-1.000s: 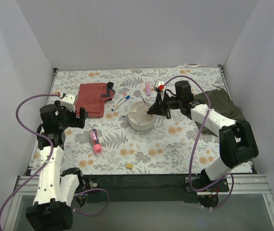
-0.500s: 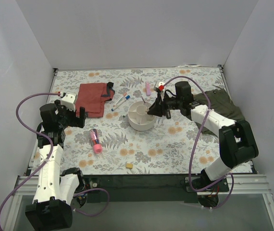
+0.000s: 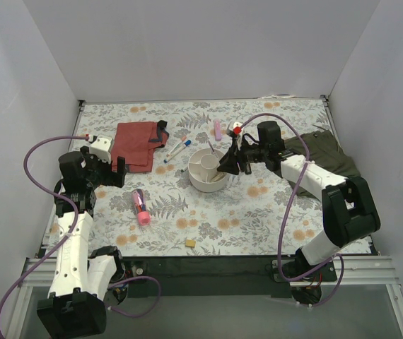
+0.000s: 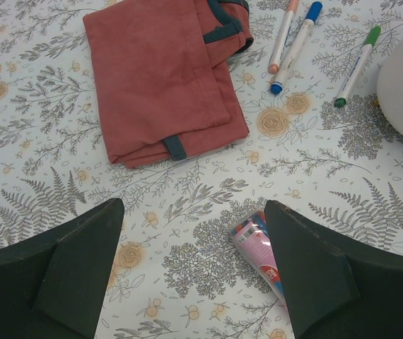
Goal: Sort the stationery into containers
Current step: Place the stationery in the storage box, then pick up the stationery from the corner of the board.
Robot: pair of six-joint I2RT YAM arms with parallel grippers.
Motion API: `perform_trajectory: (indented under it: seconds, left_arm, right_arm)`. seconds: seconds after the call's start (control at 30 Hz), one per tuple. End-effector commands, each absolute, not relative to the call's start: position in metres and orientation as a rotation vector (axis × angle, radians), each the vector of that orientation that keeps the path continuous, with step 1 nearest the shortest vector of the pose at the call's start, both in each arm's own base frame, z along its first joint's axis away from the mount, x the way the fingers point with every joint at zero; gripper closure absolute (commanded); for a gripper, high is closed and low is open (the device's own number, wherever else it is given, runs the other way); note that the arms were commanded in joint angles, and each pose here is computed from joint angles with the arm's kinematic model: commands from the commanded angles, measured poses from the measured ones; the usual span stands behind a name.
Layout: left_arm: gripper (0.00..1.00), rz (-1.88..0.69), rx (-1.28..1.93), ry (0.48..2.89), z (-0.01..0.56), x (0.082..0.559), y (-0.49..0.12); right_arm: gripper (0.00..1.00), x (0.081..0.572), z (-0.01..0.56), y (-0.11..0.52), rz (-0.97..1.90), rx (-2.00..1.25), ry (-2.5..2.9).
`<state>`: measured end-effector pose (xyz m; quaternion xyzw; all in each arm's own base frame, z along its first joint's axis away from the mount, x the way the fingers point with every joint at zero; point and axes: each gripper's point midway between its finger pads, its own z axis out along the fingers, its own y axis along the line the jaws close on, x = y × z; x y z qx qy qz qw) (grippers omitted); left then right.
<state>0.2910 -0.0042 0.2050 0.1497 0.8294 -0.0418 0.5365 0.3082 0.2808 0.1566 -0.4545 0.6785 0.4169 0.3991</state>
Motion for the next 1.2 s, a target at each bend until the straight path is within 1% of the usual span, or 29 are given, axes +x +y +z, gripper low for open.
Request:
perform_trajectory:
  seconds: [0.0,0.07,0.13,0.17,0.27,0.33,0.43,0.53,0.6,0.67,0.73,0.8,0.87,0.9,0.97,1.03,1.17]
  left_arm:
    - [0.18,-0.101,0.366,1.931,0.219,0.290,-0.007]
    - [0.18,-0.091,0.364,1.924,0.221,0.290,-0.006]
    - [0.18,-0.068,0.352,1.909,0.224,0.291,-0.003]
    - [0.18,-0.053,0.339,1.912,0.221,0.291,0.000]
    - [0.18,-0.049,0.314,1.935,0.212,0.290,0.002]
    - [0.18,-0.044,0.298,1.936,0.212,0.291,0.004]
    - [0.18,-0.005,0.284,1.920,0.216,0.293,0.010]
    - [0.16,0.064,0.241,1.917,0.221,0.295,0.020]
    - [0.13,0.117,0.199,1.927,0.221,0.296,0.029]
    - [0.12,0.138,0.182,1.941,0.213,0.294,0.033]
    - [0.10,0.125,0.154,1.960,0.208,0.293,0.033]
    - [0.10,0.034,0.163,1.997,0.203,0.289,0.020]
    - [0.11,-0.058,0.156,1.993,0.208,0.286,0.006]
    - [0.11,-0.106,0.086,2.016,0.207,0.284,0.003]
    - [0.11,-0.124,0.022,2.053,0.203,0.282,0.002]
    - [0.12,-0.141,-0.020,2.056,0.203,0.278,0.003]
    - [0.12,-0.058,-0.152,2.030,0.212,0.281,0.026]
  right_arm:
    - [0.53,0.306,0.183,0.279,1.005,-1.210,1.628]
    - [0.53,0.296,0.203,0.282,0.971,-1.280,1.554]
    - [0.53,0.282,0.204,0.280,0.907,-1.404,1.507]
    - [0.53,0.274,0.214,0.286,0.870,-1.467,1.449]
    - [0.53,0.240,0.205,0.292,0.823,-1.632,1.416]
    - [0.53,0.207,0.198,0.303,0.866,-1.712,1.401]
    - [0.53,0.162,0.175,0.314,0.958,-1.776,1.466]
    - [0.54,0.140,0.142,0.319,1.009,-1.797,1.621]
    - [0.54,0.140,0.128,0.326,1.036,-1.704,1.760]
    - [0.52,0.151,0.116,0.327,0.995,-1.612,1.883]
    - [0.53,0.165,0.110,0.327,0.914,-1.540,1.972]
    - [0.52,0.172,0.108,0.331,0.901,-1.463,2.063]
    - [0.53,0.169,0.119,0.344,0.956,-1.486,2.023]
    - [0.53,0.167,0.120,0.347,0.943,-1.504,2.009]
    - [0.54,0.160,0.126,0.358,0.956,-1.539,1.966]
    - [0.55,0.157,0.130,0.365,0.945,-1.507,1.955]
    - [0.55,0.144,0.119,0.366,0.847,-1.424,2.041]
